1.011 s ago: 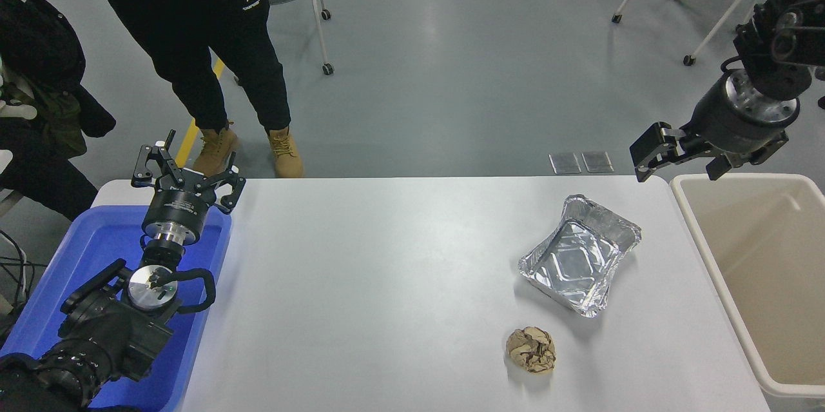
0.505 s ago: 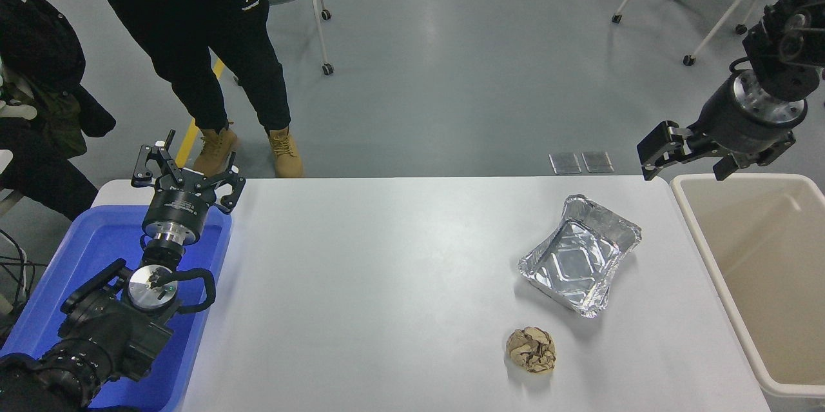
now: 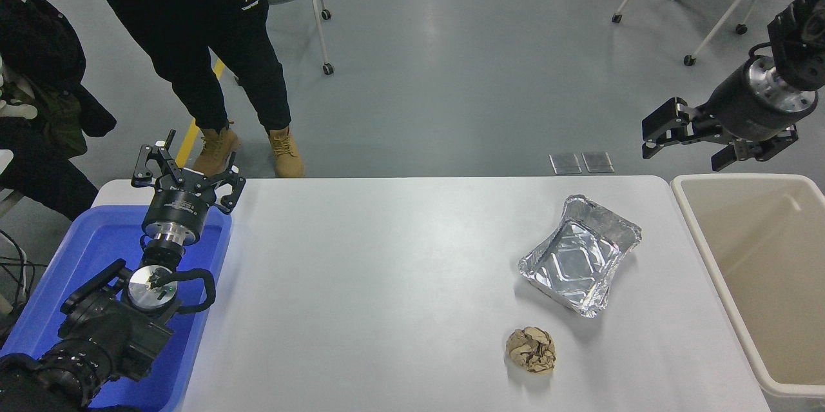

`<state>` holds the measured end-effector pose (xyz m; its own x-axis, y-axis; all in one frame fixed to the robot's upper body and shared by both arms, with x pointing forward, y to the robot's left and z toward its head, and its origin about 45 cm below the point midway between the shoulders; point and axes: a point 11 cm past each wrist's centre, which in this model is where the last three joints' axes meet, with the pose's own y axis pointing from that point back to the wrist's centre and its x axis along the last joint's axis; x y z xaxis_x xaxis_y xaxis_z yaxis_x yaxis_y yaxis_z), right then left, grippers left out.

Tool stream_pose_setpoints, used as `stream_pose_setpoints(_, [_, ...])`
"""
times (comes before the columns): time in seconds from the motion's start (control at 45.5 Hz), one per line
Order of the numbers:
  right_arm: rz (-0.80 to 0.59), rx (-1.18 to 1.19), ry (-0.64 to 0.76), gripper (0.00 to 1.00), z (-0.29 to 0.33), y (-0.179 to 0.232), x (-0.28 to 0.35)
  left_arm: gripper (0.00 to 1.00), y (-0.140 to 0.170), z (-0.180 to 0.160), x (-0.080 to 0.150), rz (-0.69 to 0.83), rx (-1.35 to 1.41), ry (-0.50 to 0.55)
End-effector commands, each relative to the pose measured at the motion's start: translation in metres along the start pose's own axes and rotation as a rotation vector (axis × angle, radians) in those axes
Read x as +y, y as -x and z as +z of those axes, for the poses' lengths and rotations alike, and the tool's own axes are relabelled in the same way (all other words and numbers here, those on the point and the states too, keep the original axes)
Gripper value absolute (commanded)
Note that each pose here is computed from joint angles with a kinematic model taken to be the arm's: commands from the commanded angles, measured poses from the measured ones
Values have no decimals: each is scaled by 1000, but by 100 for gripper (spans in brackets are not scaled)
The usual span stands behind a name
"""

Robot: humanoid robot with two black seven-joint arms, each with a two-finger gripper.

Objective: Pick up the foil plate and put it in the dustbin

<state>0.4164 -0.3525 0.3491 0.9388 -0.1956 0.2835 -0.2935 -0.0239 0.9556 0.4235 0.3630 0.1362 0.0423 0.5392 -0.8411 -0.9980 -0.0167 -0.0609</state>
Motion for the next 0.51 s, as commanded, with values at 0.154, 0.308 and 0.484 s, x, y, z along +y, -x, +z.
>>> stream_pose_setpoints(0.154, [-18,-32,-14,100,3,5,-5,99,0,0,0,1,0,0])
stream_pose_setpoints(0.308, [-40,-26,-29,100,-2,11,-9,99,0,0,0,1,0,0])
stream_pose_setpoints(0.484, [-37,-14,-29,100,-7,9,-9,99,0,0,0,-1,0,0])
